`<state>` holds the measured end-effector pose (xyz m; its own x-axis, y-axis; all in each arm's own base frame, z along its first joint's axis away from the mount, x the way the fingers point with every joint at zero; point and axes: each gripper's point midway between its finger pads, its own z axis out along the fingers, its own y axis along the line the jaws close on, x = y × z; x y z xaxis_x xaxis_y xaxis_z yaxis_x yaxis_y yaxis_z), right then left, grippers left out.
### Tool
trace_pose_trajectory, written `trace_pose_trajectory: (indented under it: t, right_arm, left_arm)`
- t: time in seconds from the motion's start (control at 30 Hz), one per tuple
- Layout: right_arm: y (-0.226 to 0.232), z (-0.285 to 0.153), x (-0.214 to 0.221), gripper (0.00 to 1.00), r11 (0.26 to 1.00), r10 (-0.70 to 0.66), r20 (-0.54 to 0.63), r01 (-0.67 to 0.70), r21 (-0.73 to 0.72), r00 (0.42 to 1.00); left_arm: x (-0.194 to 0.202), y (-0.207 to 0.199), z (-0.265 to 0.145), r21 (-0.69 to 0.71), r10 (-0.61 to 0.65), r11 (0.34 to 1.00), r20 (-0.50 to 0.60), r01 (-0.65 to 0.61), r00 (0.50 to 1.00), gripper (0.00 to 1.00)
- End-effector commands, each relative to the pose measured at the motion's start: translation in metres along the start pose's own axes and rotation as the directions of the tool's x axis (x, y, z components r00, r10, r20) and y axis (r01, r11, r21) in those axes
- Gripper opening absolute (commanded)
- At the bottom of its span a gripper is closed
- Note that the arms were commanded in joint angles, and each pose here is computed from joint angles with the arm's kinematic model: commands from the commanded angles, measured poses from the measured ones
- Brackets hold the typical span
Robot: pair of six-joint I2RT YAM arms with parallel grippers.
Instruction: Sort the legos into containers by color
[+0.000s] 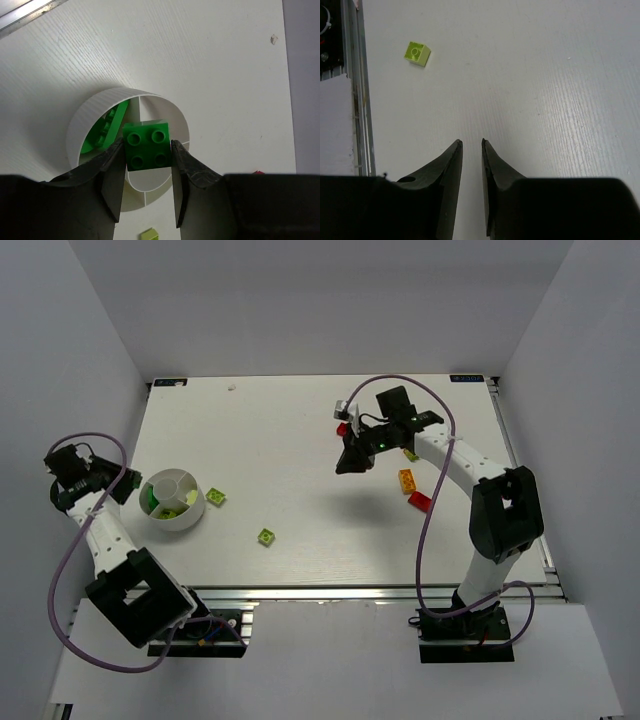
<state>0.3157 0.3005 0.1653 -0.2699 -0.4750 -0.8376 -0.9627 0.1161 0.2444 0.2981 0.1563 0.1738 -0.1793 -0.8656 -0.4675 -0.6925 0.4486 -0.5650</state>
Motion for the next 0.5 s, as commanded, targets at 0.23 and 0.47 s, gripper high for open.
trace_pose_trajectory:
  t: [0.23,0.47]
  right_arm:
    - [-0.013,-0.019,-0.018,0.28,1.0,-0.002,0.105,0.0,0.021,0.994]
    - [-0.022,-0.024,-0.019,0.28,0.999,-0.015,0.11,0.01,0.041,0.994]
  left_arm:
    - [0.009,-0.003,0.01,0.098,0.143,0.985,-0.021,-0.141,0.989,0.02]
    - [0.038,0.008,0.019,0.125,0.144,0.984,-0.115,-0.13,0.983,0.04]
